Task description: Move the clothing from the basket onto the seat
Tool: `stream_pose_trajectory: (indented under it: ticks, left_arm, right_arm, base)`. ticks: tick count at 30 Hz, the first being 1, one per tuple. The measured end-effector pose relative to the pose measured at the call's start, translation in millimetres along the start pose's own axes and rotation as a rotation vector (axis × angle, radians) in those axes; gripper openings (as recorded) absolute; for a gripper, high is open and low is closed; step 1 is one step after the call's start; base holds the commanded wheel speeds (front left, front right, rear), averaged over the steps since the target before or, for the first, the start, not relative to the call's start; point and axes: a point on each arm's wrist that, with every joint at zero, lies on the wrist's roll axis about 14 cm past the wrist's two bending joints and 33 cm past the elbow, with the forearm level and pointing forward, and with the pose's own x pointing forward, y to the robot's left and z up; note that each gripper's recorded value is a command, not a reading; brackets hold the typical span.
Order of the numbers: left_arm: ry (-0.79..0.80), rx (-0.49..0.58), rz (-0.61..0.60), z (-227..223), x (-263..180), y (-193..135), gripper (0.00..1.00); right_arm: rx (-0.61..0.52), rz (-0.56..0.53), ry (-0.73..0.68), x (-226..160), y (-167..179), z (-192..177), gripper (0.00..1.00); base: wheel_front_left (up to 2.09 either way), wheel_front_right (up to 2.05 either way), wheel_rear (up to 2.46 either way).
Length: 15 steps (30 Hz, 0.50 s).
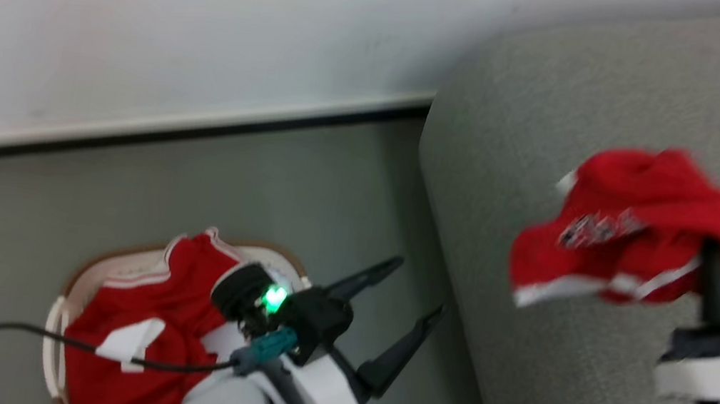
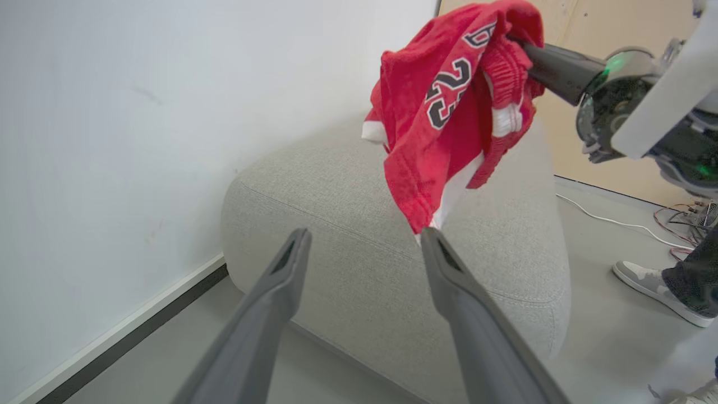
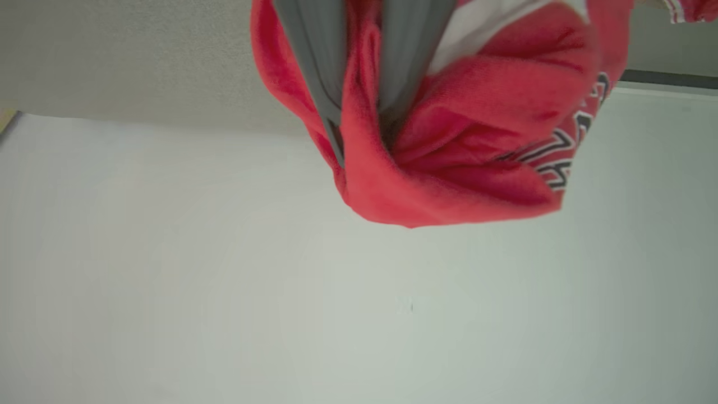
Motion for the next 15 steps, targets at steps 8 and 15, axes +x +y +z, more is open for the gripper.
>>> stream_pose_trajectory:
  ticks: [8,15]
  left_arm:
    - [-0.035,-0.011,0.002,-19.6,28.3,51.2,1.00]
    - [-0.030,-0.080,0.094,-64.9,29.1,98.2,1.00]
  right_arm:
    - [-0.074,-0.199,-0.042,92.6,-70.3,-7.8,0.00]
    - [-0.085,-0.367,-0.031,170.1,-132.8,-31.8,0.00]
  base:
    - [0.00,0.00,0.00]
    - [0.00,0.00,0.00]
